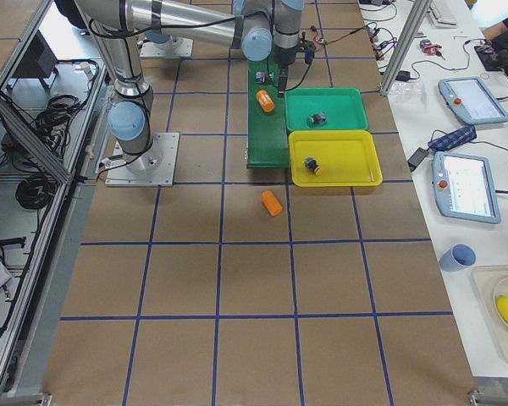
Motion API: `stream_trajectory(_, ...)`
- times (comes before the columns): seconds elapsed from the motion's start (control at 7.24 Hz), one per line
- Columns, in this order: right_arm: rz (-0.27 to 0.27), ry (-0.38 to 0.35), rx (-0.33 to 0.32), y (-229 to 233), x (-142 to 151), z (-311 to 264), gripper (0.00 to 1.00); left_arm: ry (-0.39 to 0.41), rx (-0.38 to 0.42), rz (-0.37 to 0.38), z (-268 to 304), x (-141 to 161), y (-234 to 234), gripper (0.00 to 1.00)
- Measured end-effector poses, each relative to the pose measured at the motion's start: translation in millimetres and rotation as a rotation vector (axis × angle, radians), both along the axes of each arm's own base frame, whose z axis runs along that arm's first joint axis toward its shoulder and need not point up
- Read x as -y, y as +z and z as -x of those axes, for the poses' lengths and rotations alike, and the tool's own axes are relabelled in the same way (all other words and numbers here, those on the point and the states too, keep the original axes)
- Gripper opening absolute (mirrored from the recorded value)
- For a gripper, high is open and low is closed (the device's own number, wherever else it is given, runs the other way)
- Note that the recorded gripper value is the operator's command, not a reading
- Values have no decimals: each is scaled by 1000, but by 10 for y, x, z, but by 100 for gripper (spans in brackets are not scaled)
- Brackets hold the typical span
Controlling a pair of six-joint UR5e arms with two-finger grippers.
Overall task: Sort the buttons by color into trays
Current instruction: 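Set the yellow-cap button on the belt and raise the left gripper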
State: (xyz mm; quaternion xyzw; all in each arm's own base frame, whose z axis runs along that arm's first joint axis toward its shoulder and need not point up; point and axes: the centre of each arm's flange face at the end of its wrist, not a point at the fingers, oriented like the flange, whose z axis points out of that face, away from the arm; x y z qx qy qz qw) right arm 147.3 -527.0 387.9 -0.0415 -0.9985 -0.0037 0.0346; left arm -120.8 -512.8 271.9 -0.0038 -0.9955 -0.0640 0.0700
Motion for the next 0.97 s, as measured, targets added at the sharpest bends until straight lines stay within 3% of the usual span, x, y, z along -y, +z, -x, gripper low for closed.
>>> stream_trajectory(0.28, -5, -2, -2, -21, -17, 2, 100, -2, 1, 37, 5, 6, 42, 100)
stream_trajectory(0.41, -18, -2, -3, -73, -65, 4, 100, 4, 2, 70, -38, 92, 298, 100)
stream_trajectory(0.69, -36, 0, -3, -166, -142, 3, 100, 7, 5, 61, -77, 219, 1101, 100)
stream_trajectory(0.97, -39, 1, 1, -217, -160, -13, 100, -28, 31, 79, 81, 110, 1637, 100)
